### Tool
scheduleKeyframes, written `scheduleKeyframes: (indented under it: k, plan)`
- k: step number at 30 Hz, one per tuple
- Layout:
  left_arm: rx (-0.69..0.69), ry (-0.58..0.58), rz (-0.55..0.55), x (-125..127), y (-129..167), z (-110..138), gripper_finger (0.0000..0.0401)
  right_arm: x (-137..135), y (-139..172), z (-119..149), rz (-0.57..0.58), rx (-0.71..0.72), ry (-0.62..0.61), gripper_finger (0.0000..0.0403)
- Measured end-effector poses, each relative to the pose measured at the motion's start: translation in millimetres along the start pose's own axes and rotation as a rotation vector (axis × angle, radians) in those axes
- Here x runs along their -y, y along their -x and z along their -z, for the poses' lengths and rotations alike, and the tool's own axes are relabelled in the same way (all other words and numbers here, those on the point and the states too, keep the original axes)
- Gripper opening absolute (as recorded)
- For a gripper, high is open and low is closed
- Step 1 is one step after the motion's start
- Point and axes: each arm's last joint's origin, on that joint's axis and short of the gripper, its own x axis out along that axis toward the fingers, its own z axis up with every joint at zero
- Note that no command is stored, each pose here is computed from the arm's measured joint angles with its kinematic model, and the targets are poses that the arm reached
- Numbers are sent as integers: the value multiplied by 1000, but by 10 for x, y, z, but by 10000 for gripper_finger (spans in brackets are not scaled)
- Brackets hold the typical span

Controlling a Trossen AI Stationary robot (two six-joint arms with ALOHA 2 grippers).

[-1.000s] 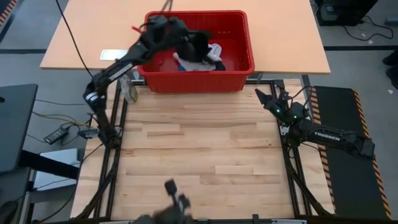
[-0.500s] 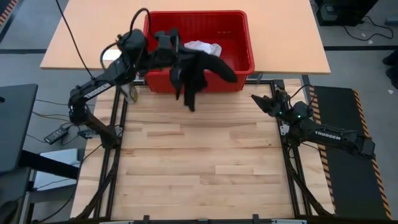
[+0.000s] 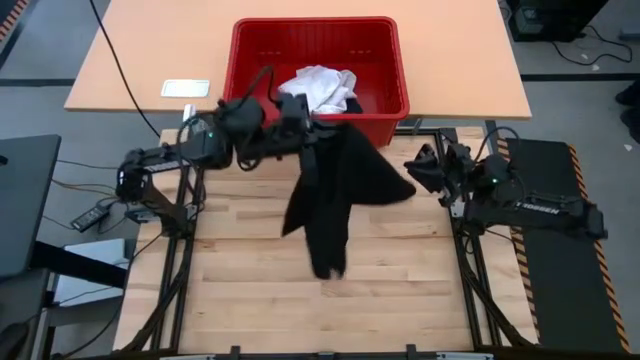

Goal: Fold laundry
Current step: Fold the black shirt on the table

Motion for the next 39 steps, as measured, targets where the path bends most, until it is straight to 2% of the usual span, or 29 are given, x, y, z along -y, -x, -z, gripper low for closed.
scheduleKeyframes:
  k: [2,4,6,10,13,16,20,26,31,36,39]
  plan:
    - [-21,43,-25,53,-24,60,18,-25,-9,34,-11,-23,-23,154]
    - [-73,74,-56,96,-60,165,18,-18,-14,93,32,-61,-96,172]
    - [-159,94,-104,120,-89,304,18,28,-6,199,136,-131,-155,180]
    - [-391,151,-249,117,-147,696,18,152,87,463,446,-301,-218,173]
    - [-584,216,-344,105,-168,1021,18,159,140,566,557,-353,-277,161]
    - [-741,227,-409,169,-141,1279,18,99,133,601,553,-355,-328,151]
    - [-913,197,-443,346,-51,1536,18,0,90,611,538,-294,-374,139]
    - [-1029,163,-423,681,153,1655,18,-155,-39,708,491,-250,-430,131]
    - [-1048,152,-377,893,228,1713,18,-244,-123,1008,519,-363,-520,130]
    - [-1070,141,-341,935,135,1859,18,-381,-209,1393,546,-554,-661,130]
    - [-1093,142,-288,957,43,1982,18,-526,-317,1573,529,-673,-678,130]
